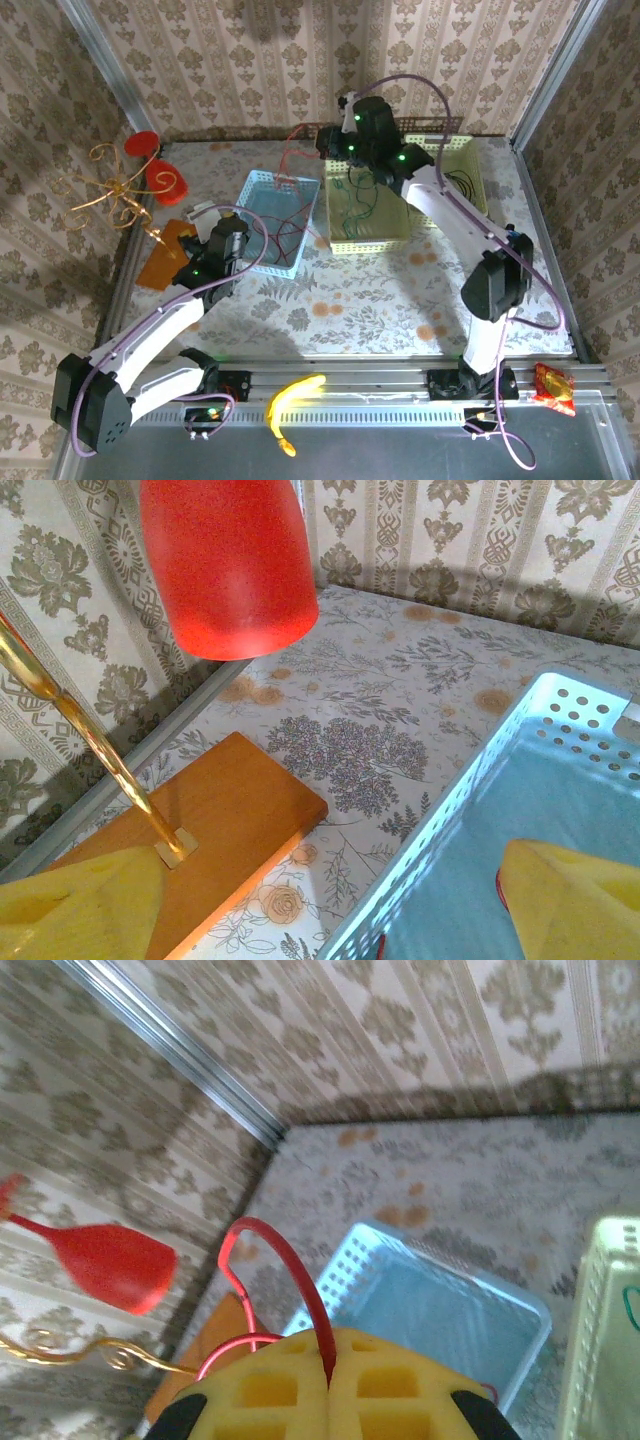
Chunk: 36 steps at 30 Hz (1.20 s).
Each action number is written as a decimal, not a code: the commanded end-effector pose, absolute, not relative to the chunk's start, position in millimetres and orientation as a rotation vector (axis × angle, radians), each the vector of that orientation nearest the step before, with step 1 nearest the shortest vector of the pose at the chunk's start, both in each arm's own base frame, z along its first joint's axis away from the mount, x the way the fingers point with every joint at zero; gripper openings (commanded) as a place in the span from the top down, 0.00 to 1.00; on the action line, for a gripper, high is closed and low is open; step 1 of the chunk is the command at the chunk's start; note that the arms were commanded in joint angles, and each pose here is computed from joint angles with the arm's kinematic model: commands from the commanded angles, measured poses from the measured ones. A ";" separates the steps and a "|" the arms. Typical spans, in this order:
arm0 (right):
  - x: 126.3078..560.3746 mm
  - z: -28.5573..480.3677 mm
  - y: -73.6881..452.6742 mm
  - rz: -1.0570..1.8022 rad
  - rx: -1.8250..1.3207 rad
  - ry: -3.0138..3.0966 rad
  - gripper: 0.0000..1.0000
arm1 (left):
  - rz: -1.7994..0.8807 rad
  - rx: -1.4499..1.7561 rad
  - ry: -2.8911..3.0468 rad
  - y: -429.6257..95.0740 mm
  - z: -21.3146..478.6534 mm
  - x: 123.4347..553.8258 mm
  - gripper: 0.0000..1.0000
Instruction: Untangle the cables
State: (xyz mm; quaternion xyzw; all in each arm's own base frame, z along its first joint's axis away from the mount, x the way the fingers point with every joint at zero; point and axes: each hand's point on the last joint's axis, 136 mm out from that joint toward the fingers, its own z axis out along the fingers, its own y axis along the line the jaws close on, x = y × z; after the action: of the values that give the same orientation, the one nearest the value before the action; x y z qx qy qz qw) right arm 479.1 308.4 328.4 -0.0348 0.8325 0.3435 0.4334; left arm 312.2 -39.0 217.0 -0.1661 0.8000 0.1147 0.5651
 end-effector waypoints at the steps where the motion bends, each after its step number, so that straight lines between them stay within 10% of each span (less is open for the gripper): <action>1: 480.2 288.1 329.1 0.888 -0.132 2.184 1.00 | 0.286 -0.388 1.879 -35.2 219.9 308.4 0.12; 8: 483.8 189.7 368.8 0.862 -0.179 2.425 0.97 | 0.277 -0.370 1.886 -39.5 222.5 312.9 0.12; 12: 464.4 155.1 382.5 0.822 -0.256 2.559 0.66 | 0.274 -0.355 1.895 -42.7 222.7 316.0 0.11; 16: 454.2 166.9 376.0 0.745 -0.307 2.516 0.56 | 0.254 -0.331 1.921 -48.6 216.9 318.9 0.11; 36: 384.4 234.3 251.5 0.517 -0.170 2.296 0.52 | -0.114 -0.007 2.066 -130.9 179.5 342.1 0.11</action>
State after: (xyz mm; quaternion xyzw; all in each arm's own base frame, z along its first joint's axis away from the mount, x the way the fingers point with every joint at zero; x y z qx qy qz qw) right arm 387.3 273.1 222.0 -0.0872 0.9066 0.2167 0.3515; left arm 335.9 -106.3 169.9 -0.0470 0.8627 0.0040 0.5034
